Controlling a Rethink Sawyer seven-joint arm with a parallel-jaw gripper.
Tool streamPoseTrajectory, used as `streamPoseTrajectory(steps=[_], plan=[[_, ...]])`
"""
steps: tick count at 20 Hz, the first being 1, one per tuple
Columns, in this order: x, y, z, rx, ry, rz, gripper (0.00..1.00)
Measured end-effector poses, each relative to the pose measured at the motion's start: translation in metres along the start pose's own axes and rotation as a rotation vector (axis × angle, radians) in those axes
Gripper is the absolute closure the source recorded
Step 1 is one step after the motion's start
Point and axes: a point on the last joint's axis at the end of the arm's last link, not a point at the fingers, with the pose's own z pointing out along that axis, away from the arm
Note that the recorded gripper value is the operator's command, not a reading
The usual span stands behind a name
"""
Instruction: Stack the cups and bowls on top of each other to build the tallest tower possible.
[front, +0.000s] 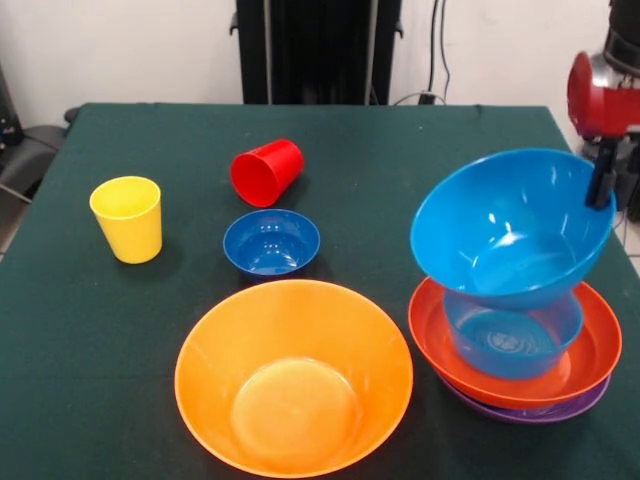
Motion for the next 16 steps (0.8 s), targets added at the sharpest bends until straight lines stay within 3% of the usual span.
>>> streamPoseTrajectory(steps=[8, 13, 14, 16], plan=[[-0.006, -0.018, 0.033, 0.024, 0.023, 0.03, 1.0], [-0.004, -0.031, 0.049, 0.061, 0.037, 0.039, 1.0], [-0.003, -0.033, 0.051, 0.075, 0.037, 0.039, 0.0], [-0.002, -0.033, 0.051, 0.076, 0.037, 0.039, 0.0]])
